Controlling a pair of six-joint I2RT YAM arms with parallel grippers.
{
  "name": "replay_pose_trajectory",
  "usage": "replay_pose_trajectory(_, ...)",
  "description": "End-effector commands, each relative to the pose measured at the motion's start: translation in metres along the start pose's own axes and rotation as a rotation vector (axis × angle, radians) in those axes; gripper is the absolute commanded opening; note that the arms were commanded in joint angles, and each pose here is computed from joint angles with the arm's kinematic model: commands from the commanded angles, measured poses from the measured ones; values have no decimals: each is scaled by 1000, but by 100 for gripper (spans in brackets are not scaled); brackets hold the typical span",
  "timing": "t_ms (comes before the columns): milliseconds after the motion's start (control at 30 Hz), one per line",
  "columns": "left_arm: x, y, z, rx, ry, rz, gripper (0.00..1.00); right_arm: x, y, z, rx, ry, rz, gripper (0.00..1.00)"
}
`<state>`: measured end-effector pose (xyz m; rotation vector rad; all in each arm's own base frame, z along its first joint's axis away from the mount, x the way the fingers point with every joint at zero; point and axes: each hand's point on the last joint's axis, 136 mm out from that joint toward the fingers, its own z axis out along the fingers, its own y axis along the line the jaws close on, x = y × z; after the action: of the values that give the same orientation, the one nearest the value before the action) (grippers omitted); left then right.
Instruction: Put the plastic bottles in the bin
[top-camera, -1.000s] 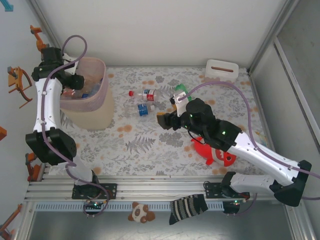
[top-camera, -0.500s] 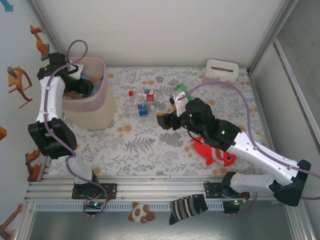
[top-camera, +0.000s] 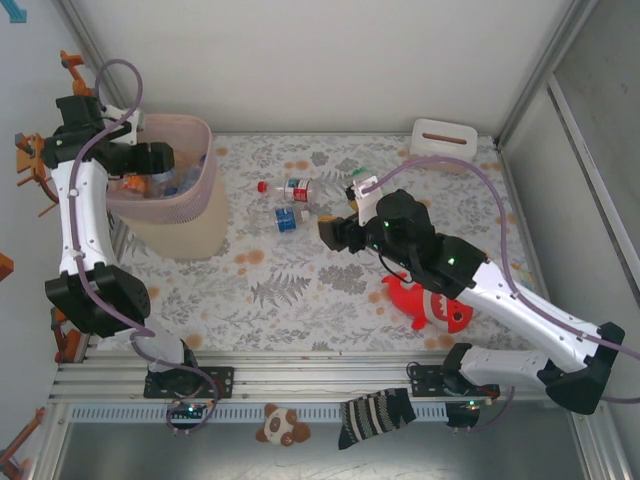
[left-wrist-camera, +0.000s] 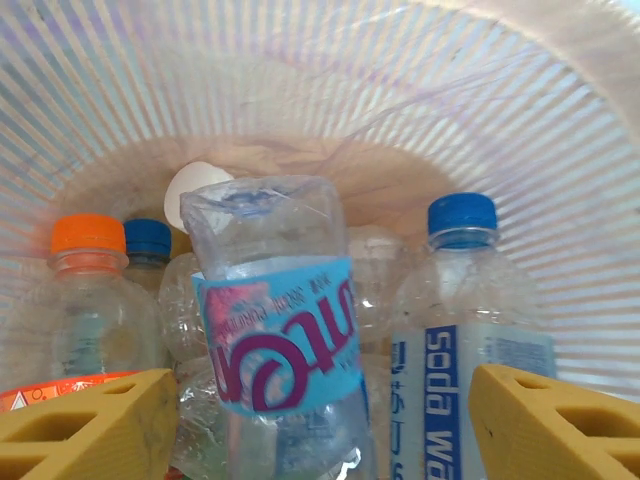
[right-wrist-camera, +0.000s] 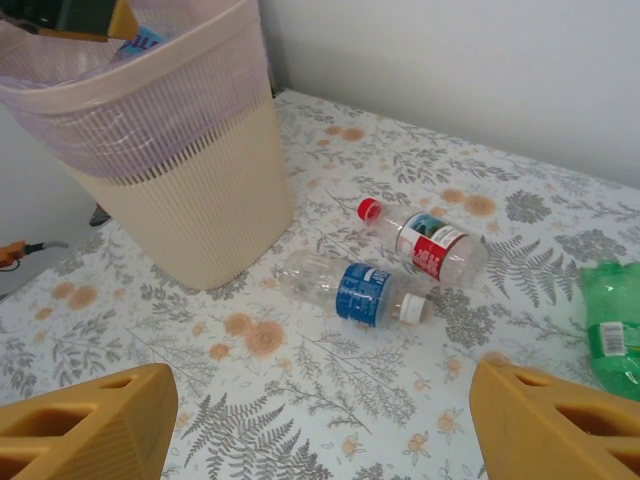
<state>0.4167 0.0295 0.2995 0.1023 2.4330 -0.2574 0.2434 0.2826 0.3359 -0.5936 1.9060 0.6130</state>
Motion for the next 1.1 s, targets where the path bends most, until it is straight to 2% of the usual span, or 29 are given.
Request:
replay_pose_trajectory(0,-8,-21,-25,69,-52,-30,74,-10,-14,-1,50,-2,23,76)
replay_pose_trajectory(200,-15,-41,-43,158,-106,-51,71,0,-41,6,108,60,69,75)
replay_pose_trajectory(300,-16,-37,-40,135,-107,-54,59,4,-49,7,127,79,70,75)
replay_pose_trajectory(433,-8,-14,-18,46,-47,-64,47,8,-52,6,134,91,81,74)
replay_pose_trajectory(633,11,-15,24,142,55,-89,35,10,-53,4,137,93,95,74)
replay_pose_trajectory(867,63,17,65,15,242,-143,28,21,-56,7,152,116,105,74)
replay_pose_trajectory(1067,74,34,60,-102,284,-140,28,22,-67,8,195,134,109,74)
